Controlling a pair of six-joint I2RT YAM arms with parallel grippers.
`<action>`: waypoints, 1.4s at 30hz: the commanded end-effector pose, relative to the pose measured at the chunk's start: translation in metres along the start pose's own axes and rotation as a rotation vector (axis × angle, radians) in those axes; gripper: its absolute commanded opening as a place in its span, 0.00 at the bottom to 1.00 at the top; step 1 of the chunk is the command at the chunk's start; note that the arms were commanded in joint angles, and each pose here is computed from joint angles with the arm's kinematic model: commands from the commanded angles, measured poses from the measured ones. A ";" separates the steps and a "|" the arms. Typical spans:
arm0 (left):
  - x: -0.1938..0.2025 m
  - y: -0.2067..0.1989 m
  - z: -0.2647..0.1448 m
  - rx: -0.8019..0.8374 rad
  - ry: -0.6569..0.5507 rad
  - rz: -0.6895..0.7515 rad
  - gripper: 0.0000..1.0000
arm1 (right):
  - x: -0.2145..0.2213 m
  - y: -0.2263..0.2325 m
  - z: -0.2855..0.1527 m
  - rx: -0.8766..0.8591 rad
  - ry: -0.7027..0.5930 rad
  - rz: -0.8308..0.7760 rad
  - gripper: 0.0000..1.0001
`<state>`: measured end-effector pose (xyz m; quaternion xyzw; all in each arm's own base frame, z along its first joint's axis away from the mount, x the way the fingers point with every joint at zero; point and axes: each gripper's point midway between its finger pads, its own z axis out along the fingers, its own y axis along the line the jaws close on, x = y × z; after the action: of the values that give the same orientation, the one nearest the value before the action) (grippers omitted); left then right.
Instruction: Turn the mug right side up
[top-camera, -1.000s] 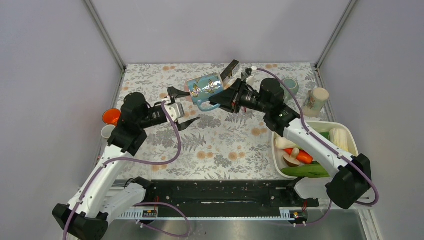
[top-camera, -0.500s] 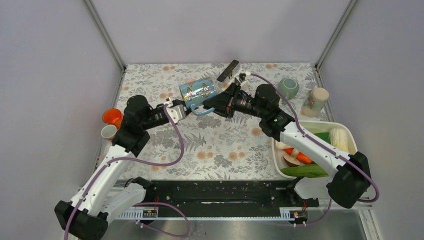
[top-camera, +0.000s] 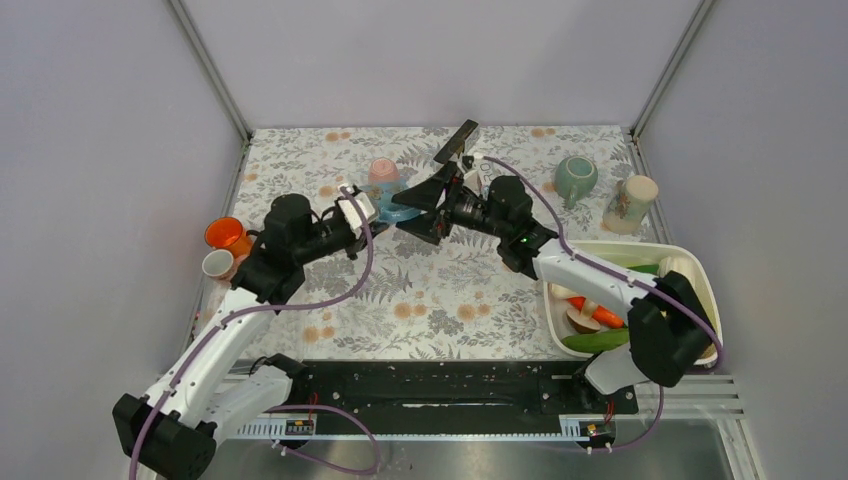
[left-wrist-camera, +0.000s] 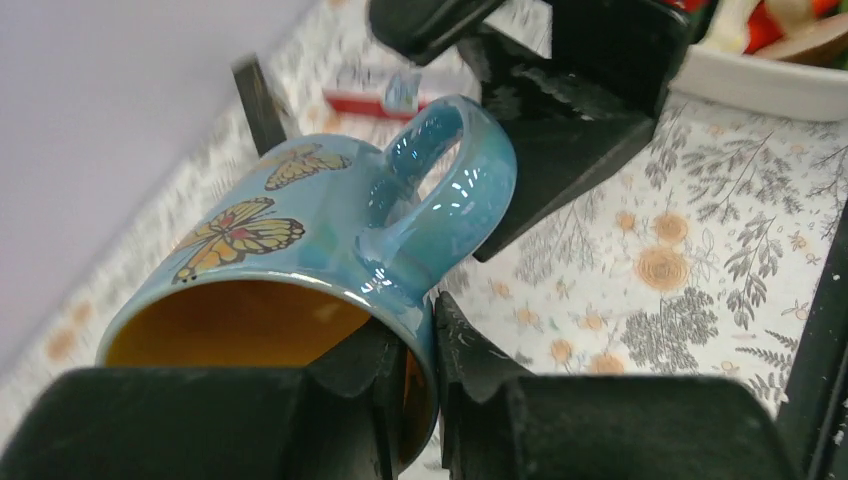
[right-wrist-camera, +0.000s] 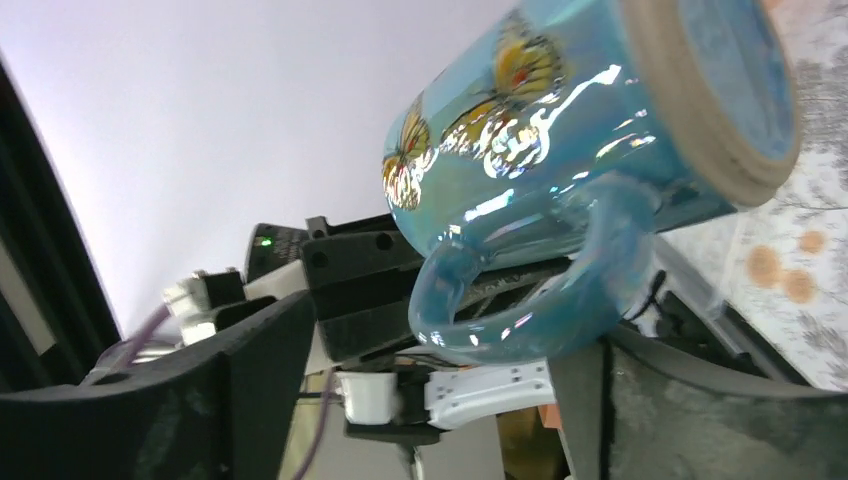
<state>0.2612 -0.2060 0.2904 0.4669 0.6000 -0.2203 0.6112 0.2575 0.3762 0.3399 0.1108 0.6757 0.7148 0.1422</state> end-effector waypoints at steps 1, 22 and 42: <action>0.029 0.023 -0.008 -0.184 0.141 -0.143 0.00 | -0.005 -0.046 0.014 0.035 -0.008 -0.010 0.98; 0.178 0.077 -0.129 -0.474 0.893 -0.310 0.00 | -0.002 -0.117 0.015 0.138 0.039 -0.045 1.00; 0.249 0.100 -0.147 -0.454 0.962 -0.647 0.00 | -0.010 -0.108 0.000 0.213 -0.033 -0.187 0.99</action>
<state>0.2823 0.0451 0.0869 0.1555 0.9689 0.0107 0.1922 0.2707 0.3833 0.2101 0.0919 0.7602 0.6227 0.1610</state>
